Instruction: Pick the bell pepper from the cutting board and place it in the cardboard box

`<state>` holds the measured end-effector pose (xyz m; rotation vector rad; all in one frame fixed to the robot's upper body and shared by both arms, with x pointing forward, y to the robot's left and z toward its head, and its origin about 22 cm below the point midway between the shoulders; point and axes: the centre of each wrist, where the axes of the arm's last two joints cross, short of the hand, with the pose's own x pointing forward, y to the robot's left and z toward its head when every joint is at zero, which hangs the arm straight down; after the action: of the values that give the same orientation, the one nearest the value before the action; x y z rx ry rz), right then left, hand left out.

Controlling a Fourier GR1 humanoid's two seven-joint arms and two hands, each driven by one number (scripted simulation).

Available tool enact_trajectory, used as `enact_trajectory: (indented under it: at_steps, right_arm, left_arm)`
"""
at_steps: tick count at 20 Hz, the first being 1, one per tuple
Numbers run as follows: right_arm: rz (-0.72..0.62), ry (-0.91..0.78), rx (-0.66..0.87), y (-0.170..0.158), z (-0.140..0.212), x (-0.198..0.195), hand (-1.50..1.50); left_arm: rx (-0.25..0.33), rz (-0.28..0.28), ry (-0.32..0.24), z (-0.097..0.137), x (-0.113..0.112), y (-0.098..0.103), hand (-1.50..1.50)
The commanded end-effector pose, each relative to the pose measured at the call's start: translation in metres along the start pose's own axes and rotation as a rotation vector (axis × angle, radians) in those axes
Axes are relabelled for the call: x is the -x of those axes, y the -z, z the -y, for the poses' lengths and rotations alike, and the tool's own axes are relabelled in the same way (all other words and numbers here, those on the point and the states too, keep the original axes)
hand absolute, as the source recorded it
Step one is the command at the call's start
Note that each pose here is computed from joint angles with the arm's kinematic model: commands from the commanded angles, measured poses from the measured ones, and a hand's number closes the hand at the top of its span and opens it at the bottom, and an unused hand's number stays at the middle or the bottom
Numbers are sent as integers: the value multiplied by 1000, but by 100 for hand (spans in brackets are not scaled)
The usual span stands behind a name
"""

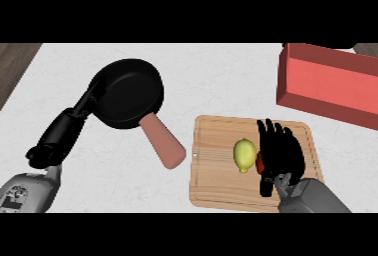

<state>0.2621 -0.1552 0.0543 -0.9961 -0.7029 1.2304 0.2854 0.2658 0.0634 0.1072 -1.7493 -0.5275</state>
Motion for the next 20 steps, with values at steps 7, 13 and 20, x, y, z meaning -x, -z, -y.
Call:
enact_trajectory:
  at_steps: [7,13,20]
  right_arm:
    - [-94,-7,-42,17,-28,-5,-150]
    - [58,-64,-33,8,-24,18,150]
    - [89,-104,155,23,-38,19,150]
  left_arm:
    - [15,3,-11,0,0,7,0]
    - [6,5,7,3,8,-3,0]
    - [4,5,2,6,-13,8,0]
